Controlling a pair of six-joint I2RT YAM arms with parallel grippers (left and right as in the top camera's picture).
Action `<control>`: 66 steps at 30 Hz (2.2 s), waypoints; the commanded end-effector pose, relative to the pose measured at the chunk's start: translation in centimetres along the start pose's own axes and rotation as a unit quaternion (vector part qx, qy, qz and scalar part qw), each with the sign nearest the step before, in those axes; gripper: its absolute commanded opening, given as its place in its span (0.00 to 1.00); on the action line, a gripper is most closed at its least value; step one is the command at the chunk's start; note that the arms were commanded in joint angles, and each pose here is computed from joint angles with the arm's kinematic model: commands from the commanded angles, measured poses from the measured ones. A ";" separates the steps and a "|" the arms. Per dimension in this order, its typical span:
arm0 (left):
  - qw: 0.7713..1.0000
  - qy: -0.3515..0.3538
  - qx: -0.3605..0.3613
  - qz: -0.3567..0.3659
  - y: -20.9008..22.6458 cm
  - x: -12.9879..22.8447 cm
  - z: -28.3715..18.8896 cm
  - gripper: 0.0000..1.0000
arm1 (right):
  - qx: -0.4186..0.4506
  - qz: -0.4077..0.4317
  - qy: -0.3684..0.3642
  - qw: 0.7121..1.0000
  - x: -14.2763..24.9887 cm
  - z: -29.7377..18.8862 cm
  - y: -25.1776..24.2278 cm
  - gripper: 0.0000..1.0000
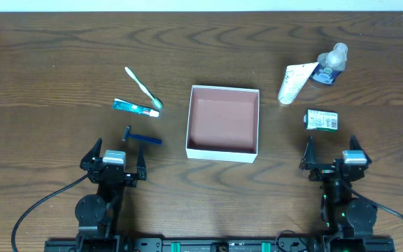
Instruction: Pack container
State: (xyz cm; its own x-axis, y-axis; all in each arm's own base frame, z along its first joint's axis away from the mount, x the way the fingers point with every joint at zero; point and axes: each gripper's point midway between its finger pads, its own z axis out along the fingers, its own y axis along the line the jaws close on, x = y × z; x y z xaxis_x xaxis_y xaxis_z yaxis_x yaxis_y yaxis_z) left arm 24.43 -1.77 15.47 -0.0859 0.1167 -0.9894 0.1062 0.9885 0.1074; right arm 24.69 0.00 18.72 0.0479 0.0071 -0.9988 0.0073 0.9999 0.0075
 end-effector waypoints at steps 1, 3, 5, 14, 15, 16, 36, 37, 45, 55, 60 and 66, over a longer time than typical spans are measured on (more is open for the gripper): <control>1.000 0.023 0.007 -0.005 -0.3 1.6 0.1 0.98 | 0.009 0.005 -0.025 1.000 -1.2 -0.1 -0.2 0.99; 1.000 0.023 0.007 -0.005 -0.3 1.6 0.1 0.98 | 0.005 0.049 -0.055 0.997 -2.6 -0.2 -0.2 0.99; 1.000 0.023 0.007 -0.005 -0.3 1.6 0.1 0.98 | -0.033 0.104 -0.091 0.990 -4.6 -0.5 0.8 0.99; 1.000 0.023 0.007 -0.005 -0.3 1.6 0.1 0.98 | -0.152 0.036 -0.074 0.985 -11.0 -0.5 5.2 0.99; 1.000 0.023 0.007 -0.005 -0.3 1.6 0.1 0.98 | -0.159 0.024 -0.056 0.985 -11.9 0.0 5.5 0.99; 1.000 0.023 0.007 -0.005 -0.3 1.6 0.1 0.98 | -0.167 0.014 -0.035 0.985 -12.8 0.8 5.8 0.99; 1.000 0.023 0.007 -0.005 -0.3 1.6 0.1 0.98 | -0.134 0.017 0.345 0.929 -9.8 15.7 3.5 0.94; 1.000 0.023 0.007 -0.005 -0.3 1.6 0.1 0.98 | -0.126 0.018 0.349 0.928 -9.4 16.0 2.9 0.94; 1.000 0.023 0.007 -0.005 -0.3 1.6 0.1 0.98 | -0.125 0.008 0.364 0.923 -6.7 18.1 0.9 0.96; 1.000 0.023 0.007 -0.005 -0.3 1.6 0.1 0.98 | -0.214 -0.010 0.409 0.887 -1.5 18.6 2.9 0.93; 1.000 0.023 0.007 -0.005 -0.3 1.6 0.1 0.98 | -0.230 -0.024 0.415 0.880 -0.1 19.0 3.0 0.93; 1.000 0.023 0.007 -0.005 -0.3 1.6 0.1 0.98 | -0.277 -0.016 0.399 0.874 0.4 19.5 4.6 0.77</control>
State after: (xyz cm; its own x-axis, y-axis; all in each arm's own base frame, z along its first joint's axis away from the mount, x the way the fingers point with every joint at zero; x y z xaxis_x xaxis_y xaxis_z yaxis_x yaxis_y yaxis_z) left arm 24.43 -1.70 15.45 -0.0882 0.1167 -0.9892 0.1026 0.9889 0.1075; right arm 43.75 3.24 18.78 -0.6935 -0.2176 -0.6868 -0.4331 0.8877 0.1560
